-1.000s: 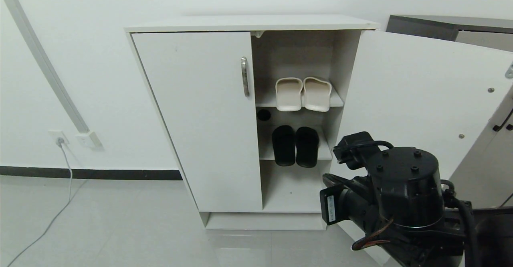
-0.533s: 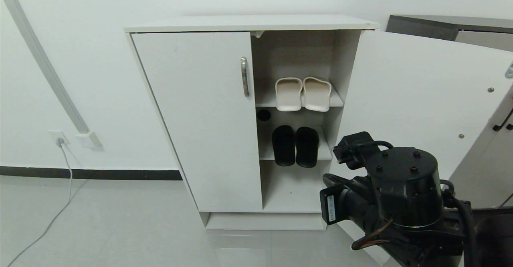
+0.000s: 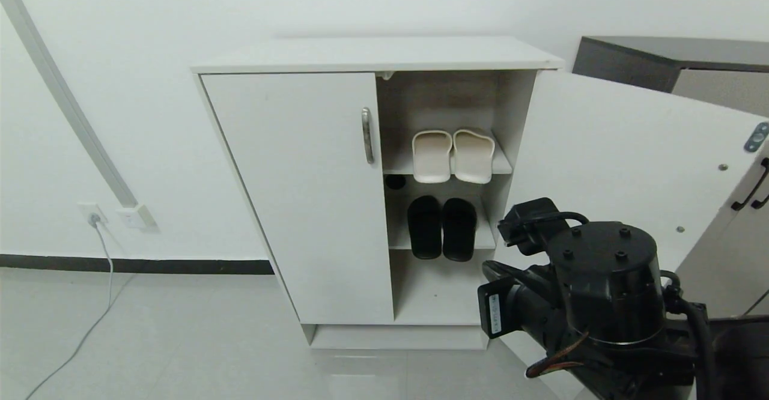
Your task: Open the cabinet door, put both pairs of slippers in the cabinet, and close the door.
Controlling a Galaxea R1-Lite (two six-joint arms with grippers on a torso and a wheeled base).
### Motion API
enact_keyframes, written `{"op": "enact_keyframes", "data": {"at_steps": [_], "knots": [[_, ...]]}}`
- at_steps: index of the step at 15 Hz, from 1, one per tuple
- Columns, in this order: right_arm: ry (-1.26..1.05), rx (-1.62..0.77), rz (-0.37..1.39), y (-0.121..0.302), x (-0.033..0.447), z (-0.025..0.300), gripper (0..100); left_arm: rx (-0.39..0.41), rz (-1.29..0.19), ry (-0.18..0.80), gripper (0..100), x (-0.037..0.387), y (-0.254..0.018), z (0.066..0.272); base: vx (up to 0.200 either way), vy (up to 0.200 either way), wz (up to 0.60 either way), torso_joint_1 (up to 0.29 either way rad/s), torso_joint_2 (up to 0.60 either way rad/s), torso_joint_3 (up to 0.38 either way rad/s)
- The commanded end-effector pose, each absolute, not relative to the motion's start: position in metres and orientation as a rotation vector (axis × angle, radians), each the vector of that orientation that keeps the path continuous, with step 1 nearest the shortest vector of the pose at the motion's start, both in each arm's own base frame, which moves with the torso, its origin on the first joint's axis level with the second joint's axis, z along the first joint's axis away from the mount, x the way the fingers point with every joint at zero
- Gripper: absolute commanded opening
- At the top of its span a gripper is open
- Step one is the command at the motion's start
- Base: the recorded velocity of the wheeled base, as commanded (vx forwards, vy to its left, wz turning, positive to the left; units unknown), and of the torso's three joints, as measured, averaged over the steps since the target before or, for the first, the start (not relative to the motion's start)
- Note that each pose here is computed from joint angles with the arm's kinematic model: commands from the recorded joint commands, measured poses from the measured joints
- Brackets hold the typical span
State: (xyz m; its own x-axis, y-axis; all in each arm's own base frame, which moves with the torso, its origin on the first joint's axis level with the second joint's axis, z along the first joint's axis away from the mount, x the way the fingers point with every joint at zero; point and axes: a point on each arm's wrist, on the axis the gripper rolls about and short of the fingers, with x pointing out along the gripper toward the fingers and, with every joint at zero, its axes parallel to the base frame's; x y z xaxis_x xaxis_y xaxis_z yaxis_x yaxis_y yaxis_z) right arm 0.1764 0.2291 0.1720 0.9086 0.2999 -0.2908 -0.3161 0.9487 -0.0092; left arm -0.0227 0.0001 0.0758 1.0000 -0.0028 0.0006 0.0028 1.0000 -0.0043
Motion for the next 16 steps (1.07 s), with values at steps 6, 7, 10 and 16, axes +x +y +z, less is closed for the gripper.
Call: {"op": "enact_keyframes", "data": {"at_steps": [6, 7, 10, 16], "knots": [[0.291, -0.056, 0.315, 0.2281, 0.1764, 0.1724, 0, -0.005, -0.003, 0.000, 0, -0.0227, 0.0001, 0.0757, 0.000, 0.000, 0.00, 0.099, -0.48, -0.346], [0.292, -0.057, 0.315, 0.2283, 0.1765, 0.1720, 0, -0.005, -0.003, 0.000, 0, -0.0227, 0.0001, 0.0757, 0.000, 0.000, 0.00, 0.134, -0.46, -0.320], [0.291, -0.056, 0.314, 0.2278, 0.1767, 0.1724, 0, -0.005, -0.003, 0.000, 0, -0.0227, 0.0001, 0.0757, 0.000, 0.000, 0.00, 0.152, -0.47, -0.320], [0.292, -0.058, 0.314, 0.2276, 0.1766, 0.1720, 0, -0.005, -0.003, 0.000, 0, -0.0227, 0.0001, 0.0757, 0.000, 0.000, 0.00, 0.181, -0.49, -0.317]]}}
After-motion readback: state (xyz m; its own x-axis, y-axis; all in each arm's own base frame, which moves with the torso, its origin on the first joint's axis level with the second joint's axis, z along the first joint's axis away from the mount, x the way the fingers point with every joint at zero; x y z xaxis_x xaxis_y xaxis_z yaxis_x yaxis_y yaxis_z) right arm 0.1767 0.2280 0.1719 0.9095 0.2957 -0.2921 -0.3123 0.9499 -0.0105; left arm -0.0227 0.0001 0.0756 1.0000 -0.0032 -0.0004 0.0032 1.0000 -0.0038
